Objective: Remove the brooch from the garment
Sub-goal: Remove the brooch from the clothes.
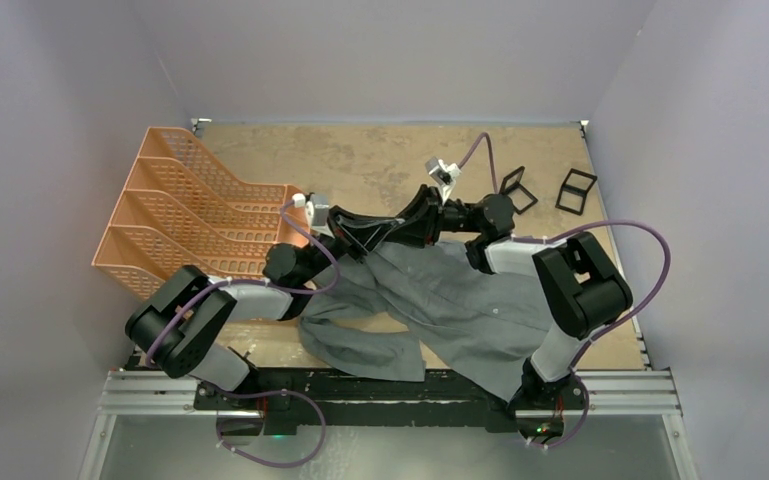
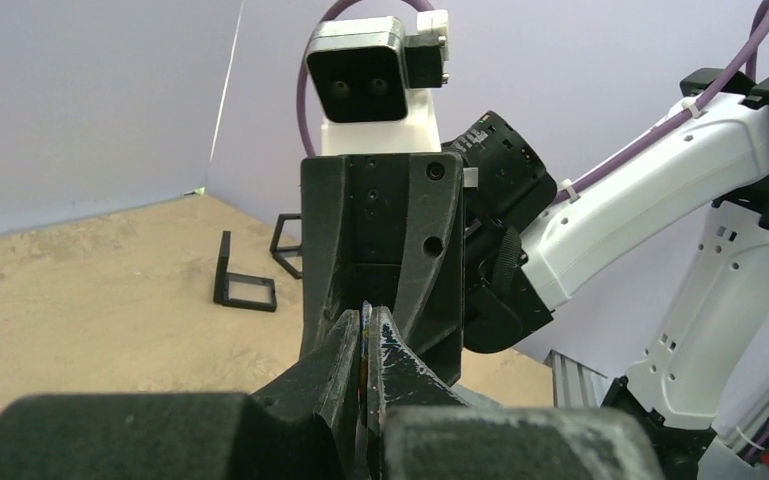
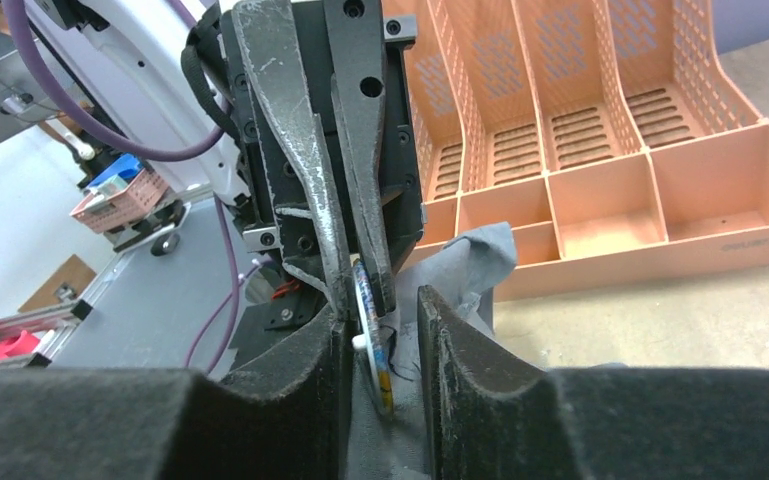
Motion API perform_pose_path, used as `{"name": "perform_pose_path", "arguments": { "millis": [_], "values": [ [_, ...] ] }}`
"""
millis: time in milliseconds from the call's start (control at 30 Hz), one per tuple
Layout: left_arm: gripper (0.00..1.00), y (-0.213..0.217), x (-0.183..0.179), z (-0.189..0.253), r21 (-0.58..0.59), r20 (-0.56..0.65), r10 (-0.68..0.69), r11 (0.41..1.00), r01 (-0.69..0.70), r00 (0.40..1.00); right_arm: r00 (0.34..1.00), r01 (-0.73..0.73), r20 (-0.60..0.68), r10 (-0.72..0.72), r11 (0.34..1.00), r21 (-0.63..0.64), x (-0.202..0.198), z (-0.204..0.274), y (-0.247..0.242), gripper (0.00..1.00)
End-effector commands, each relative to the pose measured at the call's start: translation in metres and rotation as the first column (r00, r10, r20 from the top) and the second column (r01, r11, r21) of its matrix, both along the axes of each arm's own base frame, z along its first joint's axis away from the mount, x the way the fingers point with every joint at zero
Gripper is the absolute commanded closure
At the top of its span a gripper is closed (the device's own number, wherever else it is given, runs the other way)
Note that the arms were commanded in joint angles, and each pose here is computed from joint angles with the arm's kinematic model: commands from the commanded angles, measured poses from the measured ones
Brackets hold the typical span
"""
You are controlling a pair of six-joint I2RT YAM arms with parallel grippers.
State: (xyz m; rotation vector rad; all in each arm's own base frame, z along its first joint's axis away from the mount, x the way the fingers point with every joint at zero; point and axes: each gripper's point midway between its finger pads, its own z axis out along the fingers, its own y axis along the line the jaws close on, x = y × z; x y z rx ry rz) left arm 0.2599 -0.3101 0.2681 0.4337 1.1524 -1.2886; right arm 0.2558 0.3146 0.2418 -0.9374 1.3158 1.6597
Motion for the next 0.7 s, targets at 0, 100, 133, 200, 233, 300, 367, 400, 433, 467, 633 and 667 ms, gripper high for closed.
{"name": "perform_pose_path", "arguments": {
  "millis": [0,100,133,200,233,300,367,400,433,467,633,667],
  "values": [
    [1.00,-0.006,-0.052,0.045,-0.091,0.238,-0.141,0.982,0.166,0.961,0.886,-0.058,0.457,-0.070,0.964,0.260,-0.026,0.076,-0.004,0.67],
    [1.00,0.001,-0.046,0.043,-0.099,0.228,-0.104,0.987,0.129,0.968,0.879,-0.065,0.472,-0.064,0.966,0.252,-0.033,0.075,-0.007,0.62],
    [1.00,0.004,-0.043,0.042,-0.100,0.220,-0.090,0.988,0.114,0.971,0.875,-0.065,0.480,-0.066,0.966,0.251,-0.036,0.076,-0.009,0.60],
    [1.00,0.009,-0.036,0.036,-0.097,0.197,-0.062,0.992,0.083,0.978,0.870,-0.061,0.489,-0.070,0.967,0.248,-0.040,0.076,-0.013,0.56],
    [1.00,0.011,-0.032,0.034,-0.097,0.188,-0.048,0.993,0.067,0.981,0.869,-0.056,0.490,-0.075,0.967,0.248,-0.042,0.076,-0.016,0.54],
    [1.00,0.015,-0.026,0.027,-0.088,0.169,-0.023,0.995,0.039,0.985,0.867,-0.043,0.491,-0.085,0.969,0.244,-0.044,0.076,-0.022,0.49],
    [1.00,0.019,-0.019,0.022,-0.081,0.151,0.003,0.997,0.010,0.989,0.867,-0.028,0.489,-0.093,0.972,0.235,-0.045,0.073,-0.027,0.43],
    [1.00,0.020,-0.018,0.020,-0.077,0.146,0.011,0.997,0.000,0.989,0.866,-0.022,0.490,-0.097,0.973,0.231,-0.045,0.072,-0.030,0.42],
    [1.00,0.022,-0.016,0.018,-0.076,0.140,0.022,0.997,-0.011,0.990,0.869,-0.013,0.484,-0.101,0.974,0.227,-0.045,0.069,-0.032,0.40],
    [1.00,0.024,-0.015,0.017,-0.075,0.137,0.031,0.997,-0.021,0.990,0.872,-0.006,0.478,-0.104,0.975,0.223,-0.045,0.067,-0.035,0.39],
    [1.00,0.028,-0.014,0.018,-0.074,0.135,0.045,0.997,-0.035,0.990,0.884,0.038,0.448,-0.133,0.976,0.215,-0.042,0.055,-0.043,0.38],
    [1.00,0.028,-0.014,0.019,-0.074,0.136,0.043,0.997,-0.033,0.990,0.886,0.049,0.441,-0.141,0.976,0.214,-0.039,0.053,-0.044,0.39]
  ]
}}
